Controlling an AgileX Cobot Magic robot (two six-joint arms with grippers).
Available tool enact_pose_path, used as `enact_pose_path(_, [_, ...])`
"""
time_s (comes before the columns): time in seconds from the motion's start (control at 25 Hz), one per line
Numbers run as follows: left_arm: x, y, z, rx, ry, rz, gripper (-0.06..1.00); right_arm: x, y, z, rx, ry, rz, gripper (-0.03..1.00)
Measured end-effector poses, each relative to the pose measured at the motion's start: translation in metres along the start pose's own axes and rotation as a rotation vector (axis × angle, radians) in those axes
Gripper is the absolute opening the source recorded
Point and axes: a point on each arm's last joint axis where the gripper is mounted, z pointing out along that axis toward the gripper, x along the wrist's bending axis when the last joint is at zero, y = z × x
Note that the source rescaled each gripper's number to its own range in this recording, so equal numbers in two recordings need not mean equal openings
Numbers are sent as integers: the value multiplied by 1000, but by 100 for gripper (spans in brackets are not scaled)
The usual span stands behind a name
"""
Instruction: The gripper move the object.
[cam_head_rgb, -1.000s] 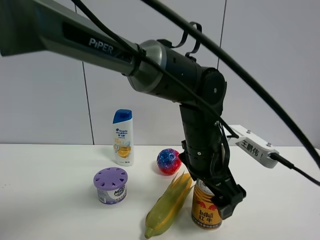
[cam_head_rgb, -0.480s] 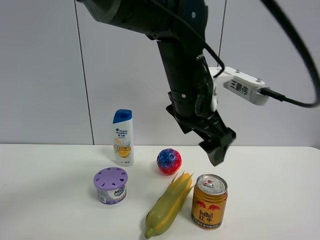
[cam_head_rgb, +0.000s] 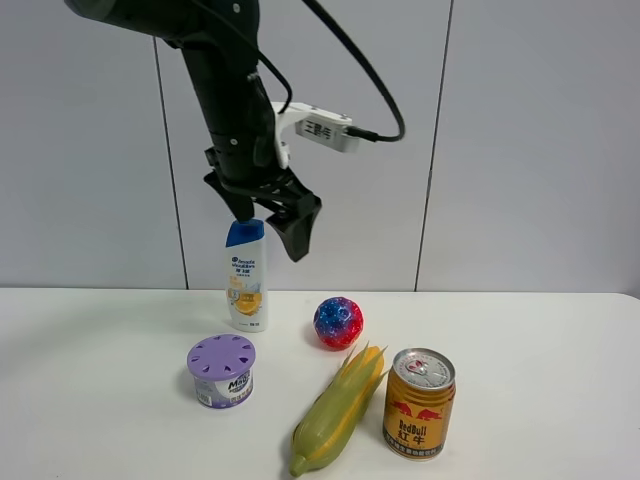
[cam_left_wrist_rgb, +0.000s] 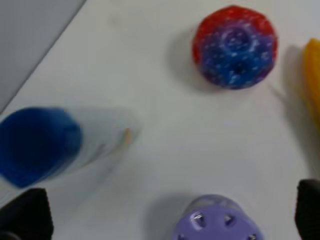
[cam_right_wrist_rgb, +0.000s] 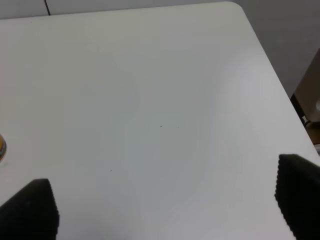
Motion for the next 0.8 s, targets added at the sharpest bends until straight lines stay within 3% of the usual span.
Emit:
enact_pose_path(0.32, [77,-27,-33,7,82,-161,99,0,0,0,0,0,0,100])
enact_pose_path(0.56, [133,-84,-66,28,161,-324,99,0,0,0,0,0,0,100])
enact_pose_path(0.68, [141,-118,-84,28,197,-384,99,0,0,0,0,0,0,100])
enact_pose_path(0.8, [137,-149,-105,-5,237,-423,99,0,0,0,0,0,0,100])
